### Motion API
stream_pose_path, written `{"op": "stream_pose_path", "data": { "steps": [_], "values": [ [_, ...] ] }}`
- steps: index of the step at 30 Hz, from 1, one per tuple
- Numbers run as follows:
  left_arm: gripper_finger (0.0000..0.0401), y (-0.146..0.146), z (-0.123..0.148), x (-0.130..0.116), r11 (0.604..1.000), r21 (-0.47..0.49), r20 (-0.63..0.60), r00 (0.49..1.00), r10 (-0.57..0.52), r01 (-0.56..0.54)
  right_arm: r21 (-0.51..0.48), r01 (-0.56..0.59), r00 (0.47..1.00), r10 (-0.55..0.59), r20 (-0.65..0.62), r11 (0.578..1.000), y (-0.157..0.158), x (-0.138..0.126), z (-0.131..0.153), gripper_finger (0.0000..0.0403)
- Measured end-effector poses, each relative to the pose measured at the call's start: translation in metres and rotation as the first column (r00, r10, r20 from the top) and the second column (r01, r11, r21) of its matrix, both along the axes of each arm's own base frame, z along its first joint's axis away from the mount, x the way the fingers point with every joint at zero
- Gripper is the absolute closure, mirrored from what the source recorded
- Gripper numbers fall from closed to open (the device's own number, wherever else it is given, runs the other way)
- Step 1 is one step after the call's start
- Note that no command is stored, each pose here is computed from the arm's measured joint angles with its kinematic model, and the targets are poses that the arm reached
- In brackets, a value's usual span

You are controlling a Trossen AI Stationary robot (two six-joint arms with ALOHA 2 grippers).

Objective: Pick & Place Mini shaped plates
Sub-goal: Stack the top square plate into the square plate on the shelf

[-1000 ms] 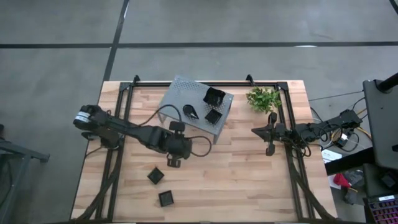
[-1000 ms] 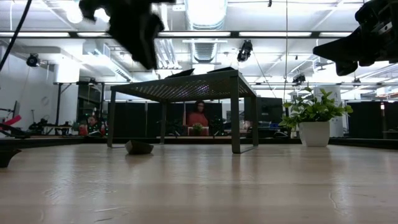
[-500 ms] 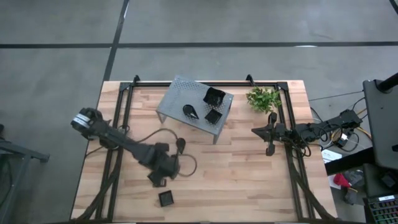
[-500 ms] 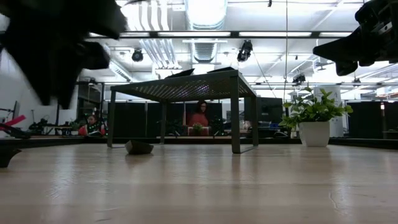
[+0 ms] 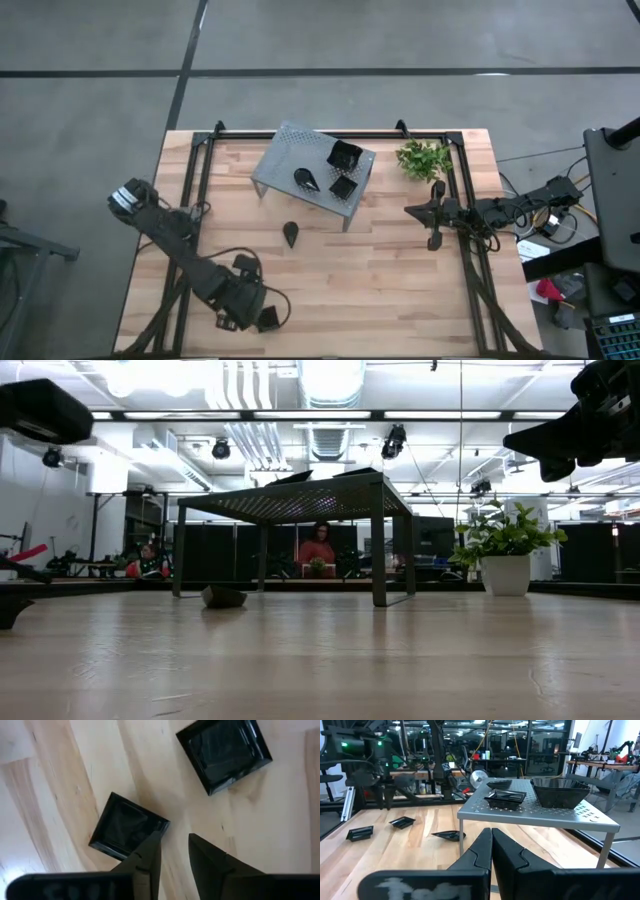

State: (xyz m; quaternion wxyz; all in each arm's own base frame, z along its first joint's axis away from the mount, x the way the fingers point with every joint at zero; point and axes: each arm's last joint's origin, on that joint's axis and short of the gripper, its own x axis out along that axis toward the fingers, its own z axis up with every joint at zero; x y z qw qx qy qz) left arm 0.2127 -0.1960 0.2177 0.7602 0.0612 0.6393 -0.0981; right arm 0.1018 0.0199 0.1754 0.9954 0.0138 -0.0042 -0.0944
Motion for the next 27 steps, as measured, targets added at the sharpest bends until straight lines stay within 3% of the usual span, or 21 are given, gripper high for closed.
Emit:
{"op": "stream_pose_path", "data": {
  "steps": [13, 27],
  "values": [
    [0.0316, 0.003, -0.029, -0.016, 0.998, 0.05, -0.036, 0.999, 0.035, -0.033, 0.0, 0.0, 1.0, 0.0, 0.0, 1.0, 0.0, 0.0, 0.0, 0.0394],
    [0.0317, 0.006, -0.048, -0.02, 0.999, 0.035, -0.012, 0.999, 0.034, -0.034, -0.001, 0.0, 1.0, 0.0, 0.0, 1.0, 0.0, 0.0, 0.0, 0.0394]
  ]
}}
